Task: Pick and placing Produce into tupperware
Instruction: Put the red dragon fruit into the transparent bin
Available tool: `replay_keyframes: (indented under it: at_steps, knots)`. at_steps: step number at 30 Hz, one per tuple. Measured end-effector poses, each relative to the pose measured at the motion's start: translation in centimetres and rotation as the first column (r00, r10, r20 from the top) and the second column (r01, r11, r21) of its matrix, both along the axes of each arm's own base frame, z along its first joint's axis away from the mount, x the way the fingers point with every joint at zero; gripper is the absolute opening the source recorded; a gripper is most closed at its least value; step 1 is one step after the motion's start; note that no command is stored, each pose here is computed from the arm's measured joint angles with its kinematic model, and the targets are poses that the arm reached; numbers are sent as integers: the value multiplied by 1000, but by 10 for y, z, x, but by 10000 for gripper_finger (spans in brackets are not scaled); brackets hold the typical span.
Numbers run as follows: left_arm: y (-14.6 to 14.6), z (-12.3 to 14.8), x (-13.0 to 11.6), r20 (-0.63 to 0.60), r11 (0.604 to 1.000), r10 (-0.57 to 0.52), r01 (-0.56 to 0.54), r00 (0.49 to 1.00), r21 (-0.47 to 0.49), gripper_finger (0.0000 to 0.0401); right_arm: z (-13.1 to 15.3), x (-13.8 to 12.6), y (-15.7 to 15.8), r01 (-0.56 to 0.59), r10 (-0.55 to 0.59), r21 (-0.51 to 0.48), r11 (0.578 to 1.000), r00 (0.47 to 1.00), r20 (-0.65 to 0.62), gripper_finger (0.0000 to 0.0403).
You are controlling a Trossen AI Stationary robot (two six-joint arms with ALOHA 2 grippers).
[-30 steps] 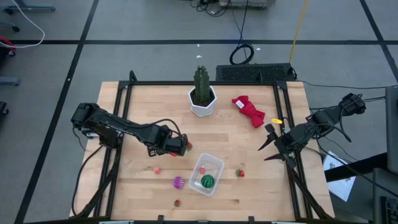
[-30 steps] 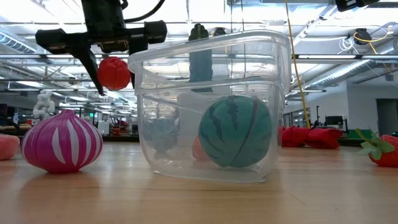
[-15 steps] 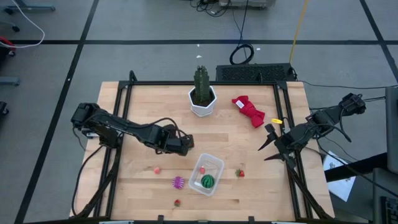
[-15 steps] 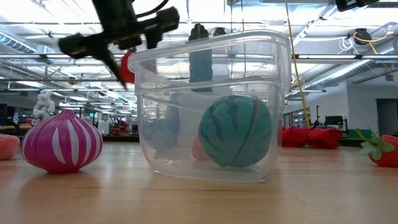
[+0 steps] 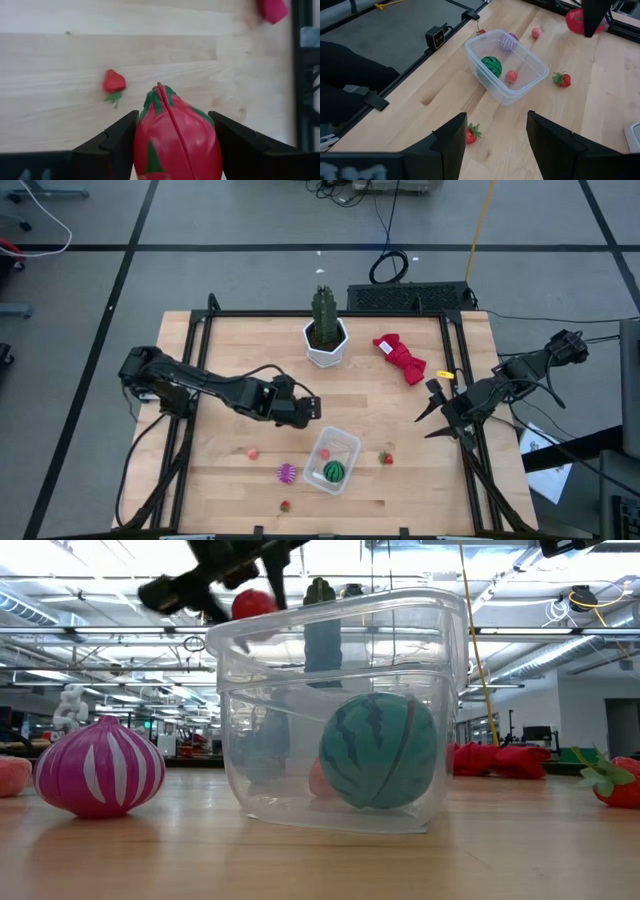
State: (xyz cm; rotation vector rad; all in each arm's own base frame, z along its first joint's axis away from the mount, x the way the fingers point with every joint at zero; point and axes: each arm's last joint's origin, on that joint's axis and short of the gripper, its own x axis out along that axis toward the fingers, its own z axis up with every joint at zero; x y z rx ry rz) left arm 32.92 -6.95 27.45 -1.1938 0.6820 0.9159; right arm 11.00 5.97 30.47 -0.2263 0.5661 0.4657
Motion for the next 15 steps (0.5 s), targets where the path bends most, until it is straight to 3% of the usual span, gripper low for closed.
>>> replay_keyframes:
  at_steps: [8,11,15]
  knots:
    - [-11,38,37,-131,997,-71,76,989,29,228,-1,-1,0,0,0,-7,1000,1000,-13,196]
    - [-20,41,54,-178,993,-107,116,978,36,228,-2,-2,-1,0,0,-13,1000,1000,-24,196]
    - [-34,33,74,-271,986,-164,161,949,-34,228,-2,-8,-5,3,-4,-17,1000,1000,-25,196]
